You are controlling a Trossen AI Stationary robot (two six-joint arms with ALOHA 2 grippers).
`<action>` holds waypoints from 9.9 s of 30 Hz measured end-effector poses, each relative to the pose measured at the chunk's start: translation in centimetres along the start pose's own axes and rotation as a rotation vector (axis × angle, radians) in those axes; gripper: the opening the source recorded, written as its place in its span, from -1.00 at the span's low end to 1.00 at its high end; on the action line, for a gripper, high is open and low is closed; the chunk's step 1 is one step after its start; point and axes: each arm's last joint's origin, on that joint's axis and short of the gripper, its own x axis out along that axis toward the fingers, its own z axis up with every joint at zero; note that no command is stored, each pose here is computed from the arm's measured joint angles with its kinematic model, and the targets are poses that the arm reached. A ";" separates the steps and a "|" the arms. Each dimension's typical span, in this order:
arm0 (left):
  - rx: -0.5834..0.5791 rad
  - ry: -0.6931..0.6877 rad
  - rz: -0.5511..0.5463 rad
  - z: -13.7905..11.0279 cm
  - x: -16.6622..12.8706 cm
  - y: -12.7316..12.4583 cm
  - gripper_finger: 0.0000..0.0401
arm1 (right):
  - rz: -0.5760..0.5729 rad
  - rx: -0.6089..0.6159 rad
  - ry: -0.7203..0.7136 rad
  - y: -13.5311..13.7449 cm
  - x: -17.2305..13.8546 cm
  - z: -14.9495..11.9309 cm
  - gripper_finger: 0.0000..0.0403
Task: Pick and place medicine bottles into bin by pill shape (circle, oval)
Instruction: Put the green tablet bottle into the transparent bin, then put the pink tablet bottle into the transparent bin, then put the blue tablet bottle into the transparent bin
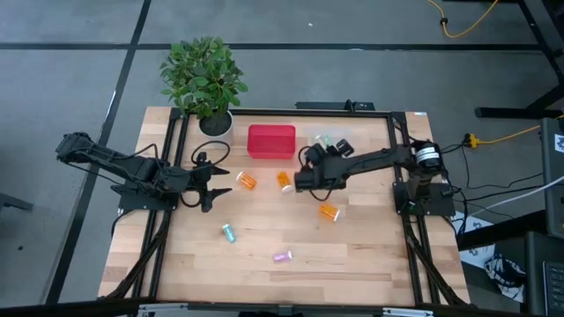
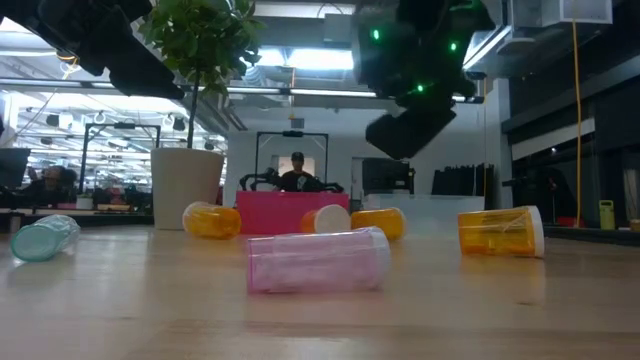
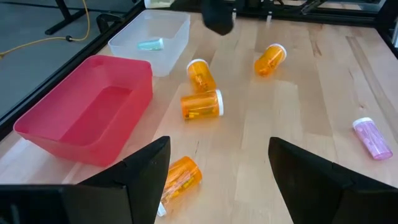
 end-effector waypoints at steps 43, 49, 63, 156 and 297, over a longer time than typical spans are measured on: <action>0.000 0.000 0.001 0.0 0.0 0.0 0.32 | 0.196 0.000 0.019 1.4 0.1 2.0 0.03; 0.000 0.000 0.000 0.0 0.0 0.0 0.32 | 0.444 -0.118 -0.047 2.9 -4.0 3.3 0.03; 0.000 -0.001 0.000 0.0 0.0 0.0 0.32 | 1.215 -0.545 0.039 5.1 -11.7 1.2 0.03; -0.011 -0.003 0.000 0.0 0.0 0.0 0.32 | 1.163 -0.625 -0.149 17.3 -8.9 -3.6 0.03; -0.208 0.954 -0.107 -2.1 7.3 -10.6 0.32 | 0.494 -0.060 0.059 2.8 -14.1 -3.0 0.16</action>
